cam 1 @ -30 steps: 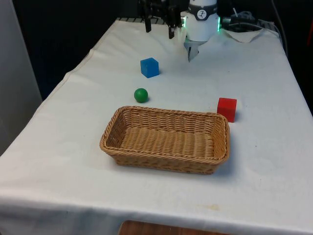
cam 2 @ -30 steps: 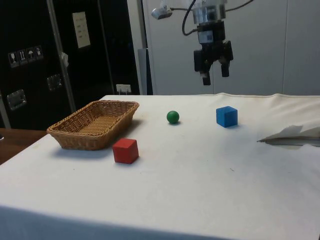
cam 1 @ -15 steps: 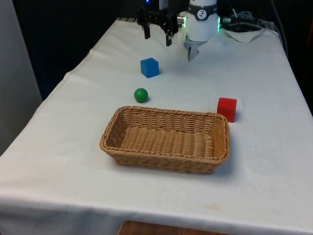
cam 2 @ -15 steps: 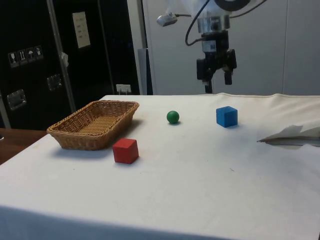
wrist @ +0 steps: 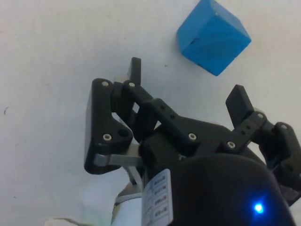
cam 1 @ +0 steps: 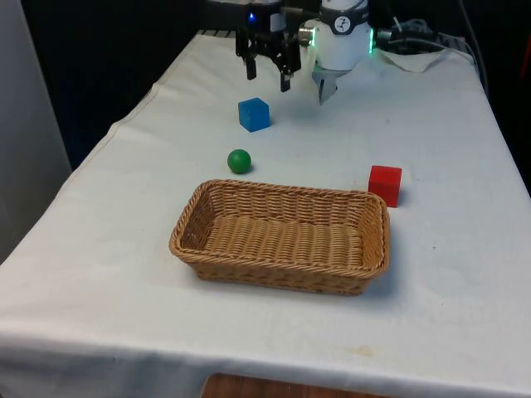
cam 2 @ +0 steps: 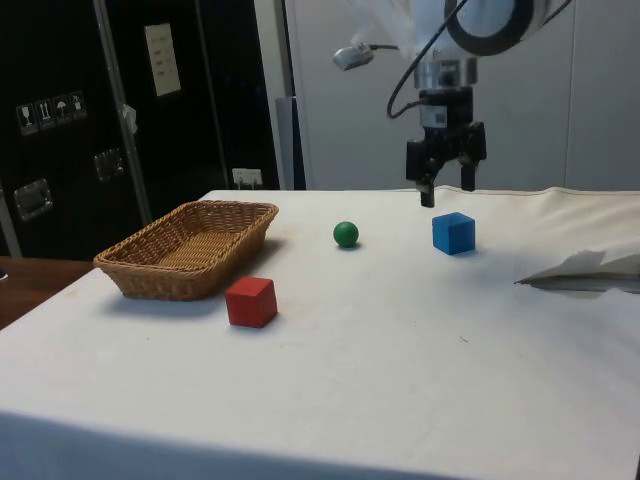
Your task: Place all non-red objects into the basket.
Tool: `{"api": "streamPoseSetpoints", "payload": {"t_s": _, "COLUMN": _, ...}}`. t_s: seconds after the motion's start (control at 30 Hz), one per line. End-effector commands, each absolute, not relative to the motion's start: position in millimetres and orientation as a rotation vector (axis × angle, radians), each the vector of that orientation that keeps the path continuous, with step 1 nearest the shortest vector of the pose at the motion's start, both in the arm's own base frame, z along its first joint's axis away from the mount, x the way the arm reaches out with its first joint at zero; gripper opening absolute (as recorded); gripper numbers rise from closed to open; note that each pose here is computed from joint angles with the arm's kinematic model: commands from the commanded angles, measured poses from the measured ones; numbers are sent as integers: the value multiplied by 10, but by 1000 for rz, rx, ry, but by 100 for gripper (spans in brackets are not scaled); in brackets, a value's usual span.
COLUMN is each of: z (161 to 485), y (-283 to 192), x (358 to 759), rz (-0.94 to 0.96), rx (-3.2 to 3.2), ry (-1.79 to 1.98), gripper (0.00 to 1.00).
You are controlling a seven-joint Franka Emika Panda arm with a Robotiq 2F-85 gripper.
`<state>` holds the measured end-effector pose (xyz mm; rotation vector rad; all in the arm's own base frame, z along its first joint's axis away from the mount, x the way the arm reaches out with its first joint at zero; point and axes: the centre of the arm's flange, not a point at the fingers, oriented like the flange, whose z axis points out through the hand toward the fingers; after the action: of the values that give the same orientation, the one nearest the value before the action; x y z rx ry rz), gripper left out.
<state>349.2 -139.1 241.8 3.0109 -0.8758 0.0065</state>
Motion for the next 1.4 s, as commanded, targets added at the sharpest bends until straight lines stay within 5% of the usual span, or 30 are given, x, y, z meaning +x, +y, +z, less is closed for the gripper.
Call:
{"api": "streamPoseSetpoints", "payload": {"t_s": 0.0, "z": 2406, "y": -1415, "x": 3475, "rz": 23, "rx": 3011, "ry": -887, "gripper": 100}}
{"api": "streamPoseSetpoints", "payload": {"t_s": 1.37, "z": 2115, "y": -1725, "x": 3449, "rz": 35, "rx": 2914, "ry": -1080, "gripper": 100}}
